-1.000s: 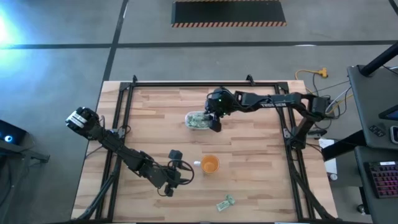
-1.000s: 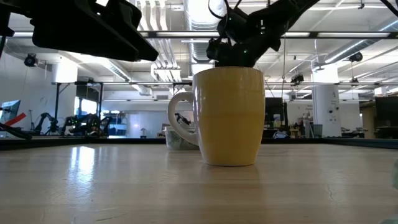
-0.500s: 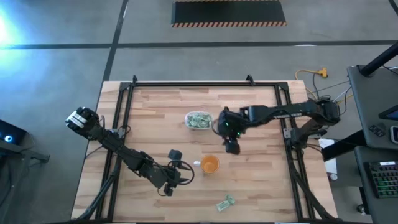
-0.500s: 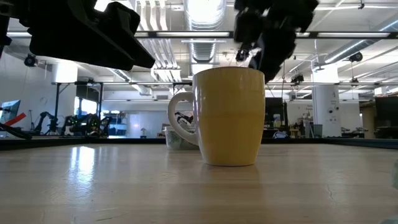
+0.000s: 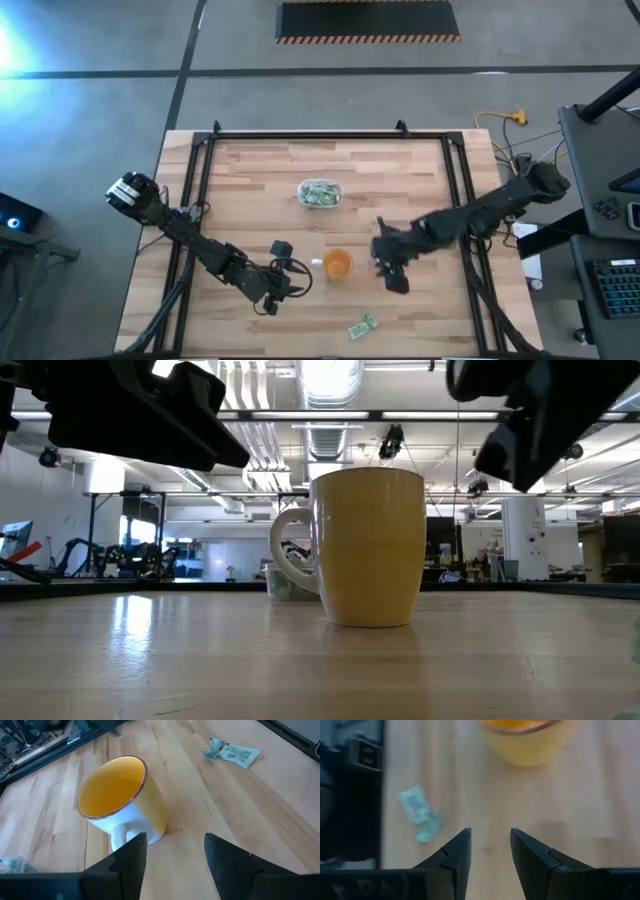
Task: Pick and place Stevia / Truvia into bins
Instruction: Put the stevia packet into the transparent bin
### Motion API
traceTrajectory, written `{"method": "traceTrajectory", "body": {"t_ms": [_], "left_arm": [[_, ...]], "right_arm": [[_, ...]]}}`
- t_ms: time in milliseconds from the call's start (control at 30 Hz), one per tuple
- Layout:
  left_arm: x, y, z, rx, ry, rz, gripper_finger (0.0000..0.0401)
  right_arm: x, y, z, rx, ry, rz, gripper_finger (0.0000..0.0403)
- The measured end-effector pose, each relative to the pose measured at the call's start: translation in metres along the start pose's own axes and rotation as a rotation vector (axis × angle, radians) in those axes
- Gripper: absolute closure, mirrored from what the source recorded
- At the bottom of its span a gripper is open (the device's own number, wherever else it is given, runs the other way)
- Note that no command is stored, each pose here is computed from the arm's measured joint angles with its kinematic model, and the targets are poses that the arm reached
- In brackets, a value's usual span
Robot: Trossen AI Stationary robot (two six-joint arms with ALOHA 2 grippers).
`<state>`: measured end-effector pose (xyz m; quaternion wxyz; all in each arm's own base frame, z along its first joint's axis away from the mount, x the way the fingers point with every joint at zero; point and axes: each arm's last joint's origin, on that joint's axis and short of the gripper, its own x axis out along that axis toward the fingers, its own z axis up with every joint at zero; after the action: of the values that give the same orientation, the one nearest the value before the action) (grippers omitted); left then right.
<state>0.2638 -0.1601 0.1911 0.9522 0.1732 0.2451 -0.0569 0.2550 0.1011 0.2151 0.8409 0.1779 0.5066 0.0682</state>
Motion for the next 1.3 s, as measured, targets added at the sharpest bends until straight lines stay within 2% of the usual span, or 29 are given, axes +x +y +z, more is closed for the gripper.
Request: {"method": "traceTrajectory", "body": {"t_ms": [233, 367, 733, 1300], "left_arm": [[0.000, 0.000, 0.001, -0.026, -0.007, 0.000, 0.0218], [0.000, 0.000, 0.003, -0.033, -0.019, 0.001, 0.0218], [0.000, 0.000, 0.004, -0.037, -0.027, 0.002, 0.0218], [0.001, 0.002, 0.003, -0.038, -0.021, 0.006, 0.0218]], "right_arm": [[0.037, 0.032, -0.033, -0.008, -0.124, 0.195, 0.0278], [0.058, 0.046, -0.048, -0.060, -0.185, 0.180, 0.0284], [0.104, 0.049, -0.062, -0.081, -0.102, 0.093, 0.0288], [0.108, 0.052, -0.059, -0.078, -0.133, 0.122, 0.0307]]}}
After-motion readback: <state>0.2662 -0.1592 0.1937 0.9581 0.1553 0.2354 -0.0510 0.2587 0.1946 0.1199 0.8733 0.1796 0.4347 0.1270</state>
